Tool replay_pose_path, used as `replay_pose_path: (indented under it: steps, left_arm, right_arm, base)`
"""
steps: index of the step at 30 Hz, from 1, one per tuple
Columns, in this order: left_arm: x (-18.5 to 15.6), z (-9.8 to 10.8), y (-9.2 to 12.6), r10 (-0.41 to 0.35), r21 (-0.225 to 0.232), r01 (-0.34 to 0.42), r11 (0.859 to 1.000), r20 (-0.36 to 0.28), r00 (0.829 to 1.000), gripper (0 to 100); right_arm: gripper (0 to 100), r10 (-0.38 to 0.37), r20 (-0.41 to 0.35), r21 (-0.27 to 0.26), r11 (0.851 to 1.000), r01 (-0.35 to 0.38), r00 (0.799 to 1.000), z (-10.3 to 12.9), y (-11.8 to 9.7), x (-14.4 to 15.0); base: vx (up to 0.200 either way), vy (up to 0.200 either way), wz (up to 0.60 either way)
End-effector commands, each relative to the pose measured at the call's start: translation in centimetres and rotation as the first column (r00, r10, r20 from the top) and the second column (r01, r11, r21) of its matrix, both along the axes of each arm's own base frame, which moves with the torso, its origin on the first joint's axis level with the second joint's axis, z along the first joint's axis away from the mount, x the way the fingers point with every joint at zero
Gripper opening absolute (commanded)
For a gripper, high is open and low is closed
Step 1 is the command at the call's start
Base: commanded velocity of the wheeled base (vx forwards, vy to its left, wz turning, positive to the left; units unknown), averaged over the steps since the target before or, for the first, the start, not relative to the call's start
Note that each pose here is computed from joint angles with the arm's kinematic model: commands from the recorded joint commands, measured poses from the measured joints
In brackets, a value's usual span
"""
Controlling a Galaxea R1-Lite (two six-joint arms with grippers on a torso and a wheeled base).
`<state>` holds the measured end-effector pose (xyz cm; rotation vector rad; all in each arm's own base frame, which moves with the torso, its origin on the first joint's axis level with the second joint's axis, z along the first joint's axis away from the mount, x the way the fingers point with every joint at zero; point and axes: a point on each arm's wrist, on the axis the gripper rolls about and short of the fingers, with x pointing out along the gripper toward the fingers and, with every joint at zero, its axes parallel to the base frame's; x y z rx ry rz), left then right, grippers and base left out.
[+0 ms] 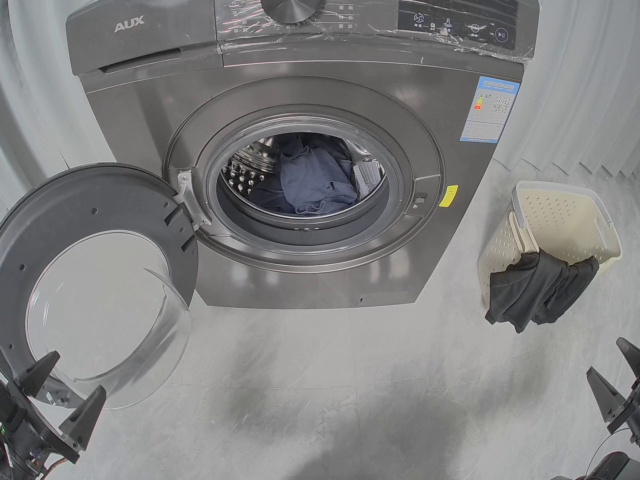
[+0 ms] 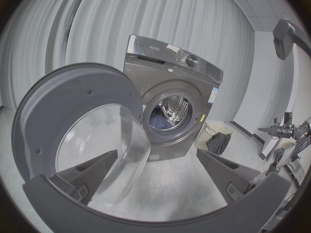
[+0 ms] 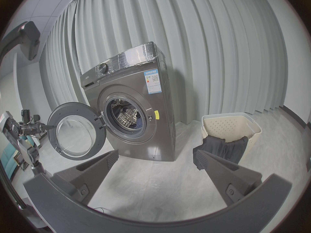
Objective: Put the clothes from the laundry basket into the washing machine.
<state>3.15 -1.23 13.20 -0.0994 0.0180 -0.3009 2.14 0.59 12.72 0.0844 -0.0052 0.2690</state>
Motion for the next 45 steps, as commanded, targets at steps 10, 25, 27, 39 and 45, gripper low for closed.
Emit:
replay_pose_path:
  steps: [10, 25, 27, 39, 45]
  left_arm:
    - [-4.6, -3.6, 1.7, 0.051, -0.036, -0.048, 0.998, 0.077, 0.996, 100]
    - [-4.6, -4.7, 1.7, 0.291, 0.002, -0.291, 0.957, -0.016, 0.957, 100]
    - [-4.6, -4.7, 1.7, 0.304, 0.017, -0.304, 0.953, -0.011, 0.953, 100]
    - [-4.7, -4.7, 1.5, 0.317, 0.099, -0.317, 0.943, 0.015, 0.948, 100]
    - [-5.2, -4.9, 1.2, 0.304, 0.120, -0.312, 0.942, 0.085, 0.949, 100]
  right_arm:
    - [100, -0.113, 0.089, 0.000, 0.994, 0.113, 0.990, -1.3, -0.5, -2.2]
    - [100, -0.314, 0.027, -0.050, 0.948, 0.315, 0.949, -4.6, -0.7, -4.6]
    - [100, -0.346, 0.022, -0.050, 0.937, 0.347, 0.938, -4.6, -0.8, -4.6]
    - [100, -0.275, -0.004, -0.041, 0.961, 0.274, 0.962, -5.2, -0.6, -4.4]
    - [100, -0.230, 0.007, -0.087, 0.969, 0.230, 0.973, -5.2, -0.5, -4.4]
  base:
    - [0.000, -0.200, 0.00]
    - [0.000, -0.093, 0.00]
    - [0.000, 0.000, 0.00]
    - [0.000, 0.000, 0.00]
    - [0.000, 0.000, 0.00]
